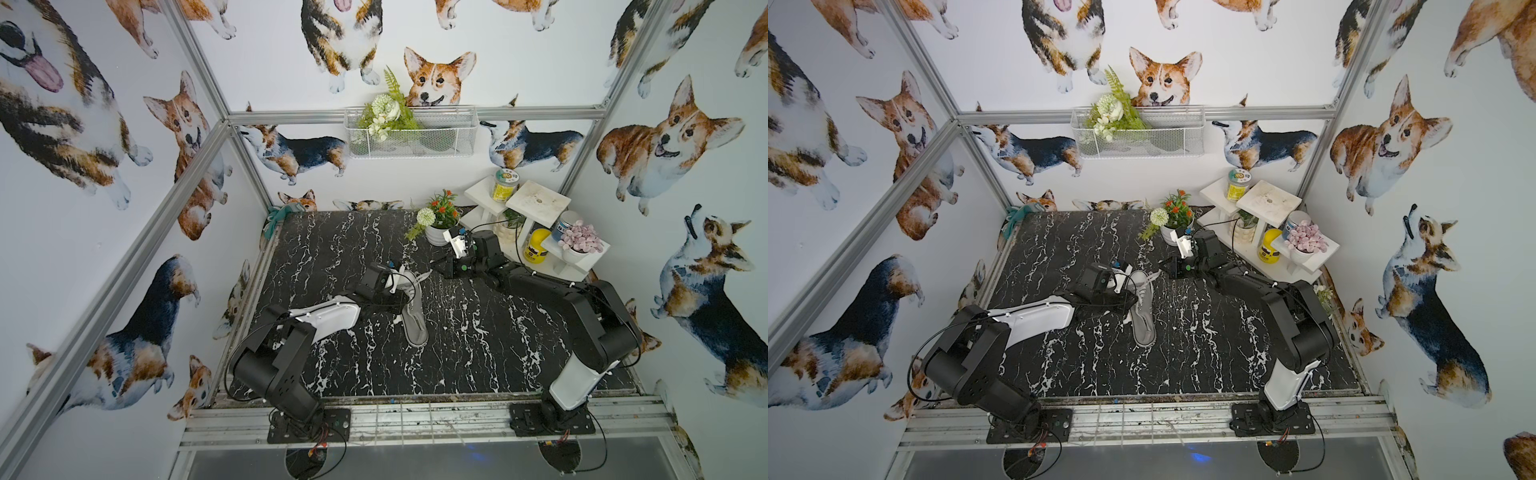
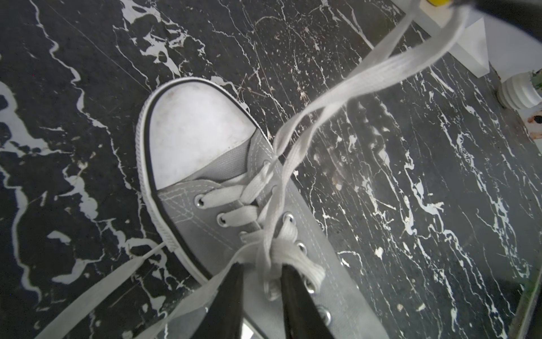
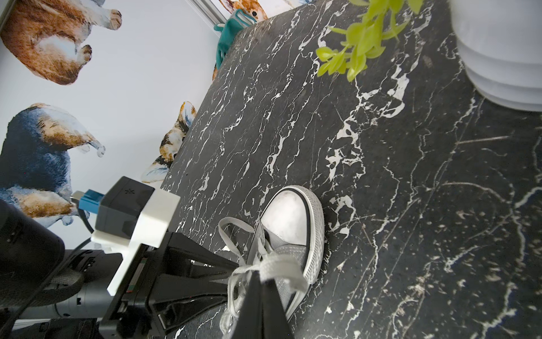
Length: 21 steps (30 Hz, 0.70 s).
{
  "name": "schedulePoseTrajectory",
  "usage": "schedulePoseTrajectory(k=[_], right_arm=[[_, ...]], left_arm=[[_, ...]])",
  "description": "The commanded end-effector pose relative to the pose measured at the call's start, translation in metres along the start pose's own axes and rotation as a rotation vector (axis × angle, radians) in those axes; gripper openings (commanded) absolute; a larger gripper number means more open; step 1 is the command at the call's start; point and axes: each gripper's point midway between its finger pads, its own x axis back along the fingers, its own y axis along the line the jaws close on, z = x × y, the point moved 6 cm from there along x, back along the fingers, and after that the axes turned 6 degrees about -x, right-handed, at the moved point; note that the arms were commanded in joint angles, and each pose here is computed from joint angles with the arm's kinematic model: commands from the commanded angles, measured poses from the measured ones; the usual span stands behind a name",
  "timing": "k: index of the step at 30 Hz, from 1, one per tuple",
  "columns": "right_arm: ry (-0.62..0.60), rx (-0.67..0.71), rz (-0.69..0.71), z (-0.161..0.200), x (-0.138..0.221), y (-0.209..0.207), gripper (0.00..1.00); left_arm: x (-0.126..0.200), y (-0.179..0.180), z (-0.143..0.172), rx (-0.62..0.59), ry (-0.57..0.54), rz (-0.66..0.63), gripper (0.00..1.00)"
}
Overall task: Tie the shoes
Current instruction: Cross the shoelace with the shoelace.
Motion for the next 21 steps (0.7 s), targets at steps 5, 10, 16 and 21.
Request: schedulePoseTrajectory(k=[5,10,16,21], right_arm=[[0.001,0.012,-0.005,0.002,0.004,0.004,0.00],[0.005,0.018,0.002,0.002,0.007,0.005,0.00],[0.015,0.029,-0.016,0.000,0.009,0.010,0.00],[0.029,0.033,-0.026,0.000,0.010,0.013,0.00]], left_arm=[[-0.005,-0.001,-0.008,-0.001,-0.018,0.009,0.19],[-0.001,-0.001,-0.011,-0.006,-0.036,0.001,0.09],[0.010,-0.006,-0.014,-0.017,-0.070,0.019,0.04],[0.014,-0.009,-0.013,-0.027,-0.075,0.036,0.03]])
